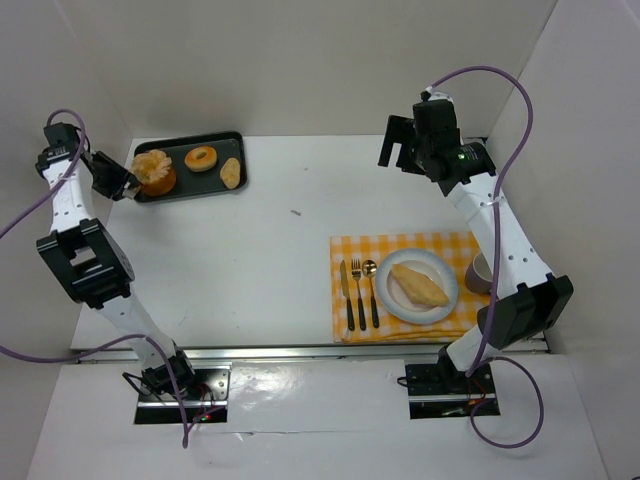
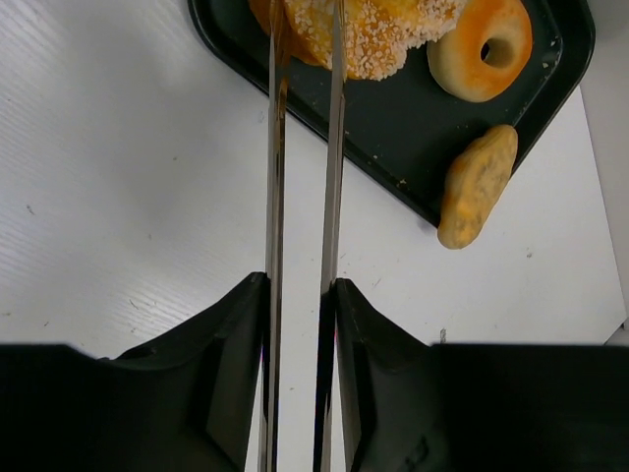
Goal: Place the bread
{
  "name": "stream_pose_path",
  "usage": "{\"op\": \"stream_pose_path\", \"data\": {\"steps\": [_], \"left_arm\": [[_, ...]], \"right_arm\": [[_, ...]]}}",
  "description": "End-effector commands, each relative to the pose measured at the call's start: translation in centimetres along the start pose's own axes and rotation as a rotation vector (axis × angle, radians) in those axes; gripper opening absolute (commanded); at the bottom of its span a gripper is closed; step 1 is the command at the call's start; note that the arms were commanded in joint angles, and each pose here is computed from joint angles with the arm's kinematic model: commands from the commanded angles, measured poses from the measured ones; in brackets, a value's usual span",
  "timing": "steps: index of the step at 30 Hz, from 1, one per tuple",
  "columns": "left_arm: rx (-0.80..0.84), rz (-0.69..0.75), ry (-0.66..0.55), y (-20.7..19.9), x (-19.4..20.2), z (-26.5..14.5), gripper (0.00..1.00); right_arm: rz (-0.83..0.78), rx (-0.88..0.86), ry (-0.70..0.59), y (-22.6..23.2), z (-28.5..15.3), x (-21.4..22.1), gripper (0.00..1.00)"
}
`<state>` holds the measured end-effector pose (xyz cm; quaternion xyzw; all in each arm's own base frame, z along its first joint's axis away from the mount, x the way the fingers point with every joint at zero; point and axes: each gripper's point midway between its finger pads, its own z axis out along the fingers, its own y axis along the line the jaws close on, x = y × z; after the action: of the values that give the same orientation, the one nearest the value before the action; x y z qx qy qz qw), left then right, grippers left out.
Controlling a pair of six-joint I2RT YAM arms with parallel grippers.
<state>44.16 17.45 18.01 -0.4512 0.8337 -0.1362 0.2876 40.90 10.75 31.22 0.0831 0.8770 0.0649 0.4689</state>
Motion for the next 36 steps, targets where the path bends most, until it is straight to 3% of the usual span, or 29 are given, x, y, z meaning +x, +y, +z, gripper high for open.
{"op": "stream_pose_path", "data": {"steps": [1,10,21,25,29,36], "left_arm": [[0.052,0.028,-0.031,-1.5,-1.1,-0.6,0.36],[0.15,0.067,-0.112,-4.8,-3.0,-4.7,0.0],[0.326,0.155,-0.223,-9.6,-3.7,-12.4,0.0],[0.403,0.253,-0.155,-12.5,1.9,-14.3,0.0],[0.477,0.439,0.008,-17.2,12.8,-14.9,0.0],[0.575,0.601,0.412,-18.9,31.4,-16.6,0.0]], "right_arm": [[0.026,-0.018,-0.062,0.4,-0.4,-1.8,1.0],[0.028,-0.021,-0.07,0.5,-0.6,-2.2,1.0],[0.03,-0.025,-0.08,0.5,-1.0,-2.4,1.0],[0.021,0.001,-0.09,0.0,-1.0,-2.6,1.0],[0.02,0.031,-0.135,-0.6,-1.8,-3.9,1.0],[0.074,0.087,-0.254,-2.2,-5.7,-6.7,1.0]]}}
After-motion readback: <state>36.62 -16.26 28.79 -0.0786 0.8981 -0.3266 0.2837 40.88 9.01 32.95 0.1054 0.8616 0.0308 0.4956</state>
